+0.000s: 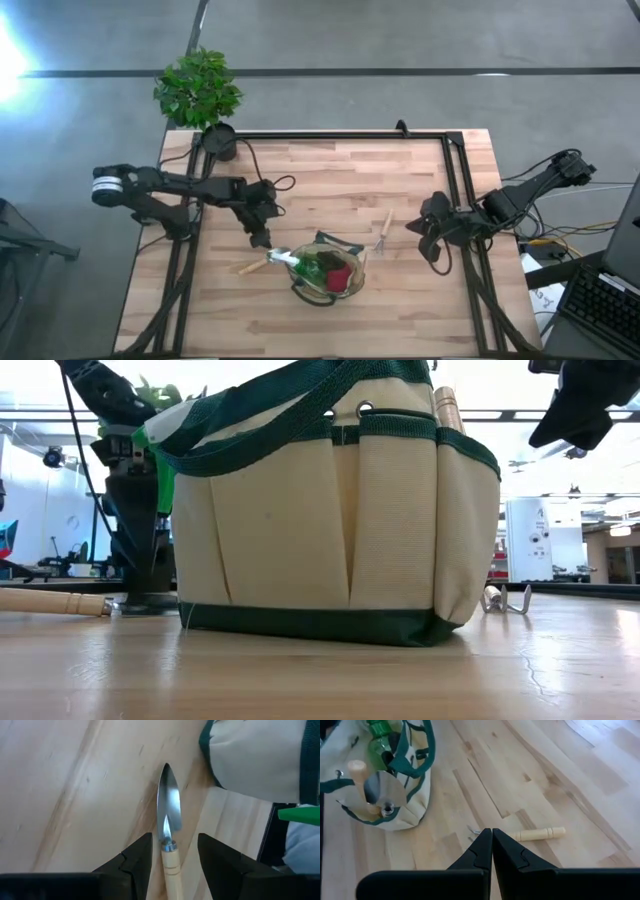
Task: Pick & Place Garden tools in Gardening bag
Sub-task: Put the trowel into the gardening bag
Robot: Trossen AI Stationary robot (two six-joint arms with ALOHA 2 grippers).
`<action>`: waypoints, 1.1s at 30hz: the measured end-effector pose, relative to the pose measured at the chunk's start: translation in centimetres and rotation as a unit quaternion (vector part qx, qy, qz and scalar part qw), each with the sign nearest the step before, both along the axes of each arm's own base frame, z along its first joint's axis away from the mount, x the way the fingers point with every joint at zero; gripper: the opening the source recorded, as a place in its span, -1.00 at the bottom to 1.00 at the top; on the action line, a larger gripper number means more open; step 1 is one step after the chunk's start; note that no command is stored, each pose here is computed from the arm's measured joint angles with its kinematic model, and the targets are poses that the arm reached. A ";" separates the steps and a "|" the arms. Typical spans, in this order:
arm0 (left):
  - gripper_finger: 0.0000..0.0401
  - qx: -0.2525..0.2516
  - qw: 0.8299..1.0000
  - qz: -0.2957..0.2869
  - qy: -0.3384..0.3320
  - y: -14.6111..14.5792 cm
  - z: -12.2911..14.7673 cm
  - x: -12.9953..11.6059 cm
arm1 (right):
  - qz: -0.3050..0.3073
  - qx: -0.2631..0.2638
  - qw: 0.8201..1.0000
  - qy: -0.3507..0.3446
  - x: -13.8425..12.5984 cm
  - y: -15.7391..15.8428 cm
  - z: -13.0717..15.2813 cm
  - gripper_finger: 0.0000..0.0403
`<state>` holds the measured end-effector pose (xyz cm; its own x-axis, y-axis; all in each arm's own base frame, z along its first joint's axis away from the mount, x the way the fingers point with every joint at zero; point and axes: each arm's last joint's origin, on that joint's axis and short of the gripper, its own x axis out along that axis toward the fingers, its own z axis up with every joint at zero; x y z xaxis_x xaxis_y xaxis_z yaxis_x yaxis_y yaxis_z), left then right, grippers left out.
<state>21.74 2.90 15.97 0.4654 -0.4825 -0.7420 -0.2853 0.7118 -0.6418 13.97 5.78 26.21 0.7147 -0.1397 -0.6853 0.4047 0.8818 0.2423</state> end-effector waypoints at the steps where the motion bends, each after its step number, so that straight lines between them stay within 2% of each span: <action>1: -0.20 0.006 1.000 -0.005 -0.004 0.0 0.0 0.0 | 0.000 0.001 1.000 -0.003 0.0 0.0 0.0 -0.96; 4: -0.20 0.036 0.999 -0.010 -0.015 0.2 0.0 0.2 | 0.001 0.002 1.000 -0.007 0.1 0.1 0.1 -0.96; 9: -0.20 0.041 0.999 -0.017 -0.010 0.2 -0.7 0.5 | 0.001 0.003 1.000 -0.008 0.1 0.1 0.1 -0.96; 20: -0.20 -0.004 0.999 -0.031 0.022 0.3 -3.3 1.8 | 0.002 0.003 1.000 -0.009 0.1 0.1 0.1 -0.96; 33: -0.21 -0.019 0.998 -0.052 0.019 -0.1 -3.5 2.9 | 0.009 -0.004 1.000 -0.008 0.1 0.1 0.1 -0.96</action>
